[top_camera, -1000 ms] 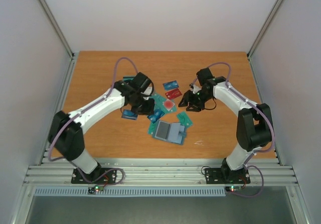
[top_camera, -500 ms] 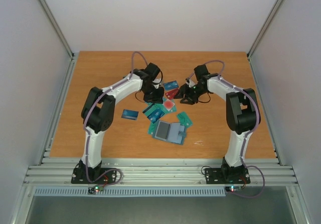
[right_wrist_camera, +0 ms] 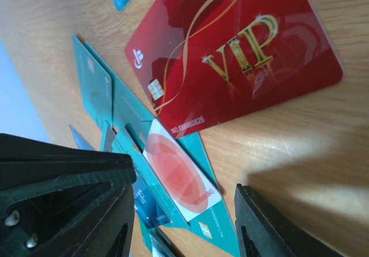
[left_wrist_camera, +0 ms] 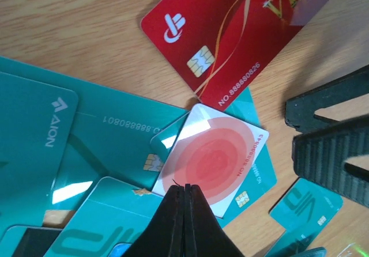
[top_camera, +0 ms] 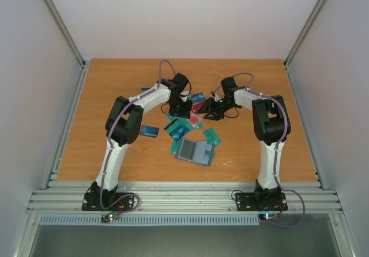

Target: Put the credit cards into the card holder

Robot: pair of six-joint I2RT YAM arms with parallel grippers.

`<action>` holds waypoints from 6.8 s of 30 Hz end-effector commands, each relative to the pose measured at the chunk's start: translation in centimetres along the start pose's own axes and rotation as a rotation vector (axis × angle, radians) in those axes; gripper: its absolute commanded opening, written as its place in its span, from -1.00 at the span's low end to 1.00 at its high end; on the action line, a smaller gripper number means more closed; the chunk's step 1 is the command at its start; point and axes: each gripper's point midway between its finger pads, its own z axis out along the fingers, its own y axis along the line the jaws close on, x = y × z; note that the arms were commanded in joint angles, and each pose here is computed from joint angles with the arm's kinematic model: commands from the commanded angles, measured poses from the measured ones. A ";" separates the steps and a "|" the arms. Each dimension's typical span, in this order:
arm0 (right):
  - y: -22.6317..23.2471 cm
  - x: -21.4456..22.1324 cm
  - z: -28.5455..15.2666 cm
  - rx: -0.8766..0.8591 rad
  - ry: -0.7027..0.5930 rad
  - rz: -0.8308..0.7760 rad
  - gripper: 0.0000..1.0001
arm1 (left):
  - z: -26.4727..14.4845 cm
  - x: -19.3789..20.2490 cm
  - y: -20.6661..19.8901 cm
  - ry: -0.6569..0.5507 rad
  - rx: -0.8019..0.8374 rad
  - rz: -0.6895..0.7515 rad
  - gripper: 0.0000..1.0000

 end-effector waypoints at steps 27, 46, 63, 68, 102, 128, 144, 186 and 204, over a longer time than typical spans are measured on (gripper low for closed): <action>2.4 1.7 0.2 -0.192 0.093 -0.106 -0.11 | 4.1 3.0 3.2 0.111 -0.028 0.024 -0.99; -1.2 0.8 -0.7 0.078 -0.006 -0.116 -0.10 | -1.2 1.0 0.6 0.007 -0.033 0.096 -0.99; -0.5 1.4 1.2 0.159 0.059 -0.167 -0.10 | 2.3 2.0 3.0 0.084 -0.079 0.090 -0.99; 0.0 2.2 2.1 0.145 0.095 -0.184 -0.11 | 3.4 2.9 3.8 0.110 -0.075 0.075 -0.99; 5.8 2.3 2.2 -0.142 0.095 -0.215 -0.22 | 4.1 4.0 4.0 0.129 -0.049 0.066 -0.99; 2.5 2.5 3.9 0.047 0.115 -0.162 -0.97 | 1.4 3.4 2.1 0.092 -0.017 0.081 -0.99; 9.4 5.4 -4.4 -0.056 -0.050 -0.269 -0.98 | -11.8 4.9 -2.9 -0.153 0.040 0.078 -0.70; 22.7 19.5 -18.0 -0.588 -0.042 -0.503 -0.97 | -26.5 14.3 -16.6 -0.311 1.015 0.235 -0.99; 4.2 25.8 -9.4 0.040 0.040 -0.288 -0.25 | -15.9 17.5 -4.6 -0.203 0.387 0.057 -1.00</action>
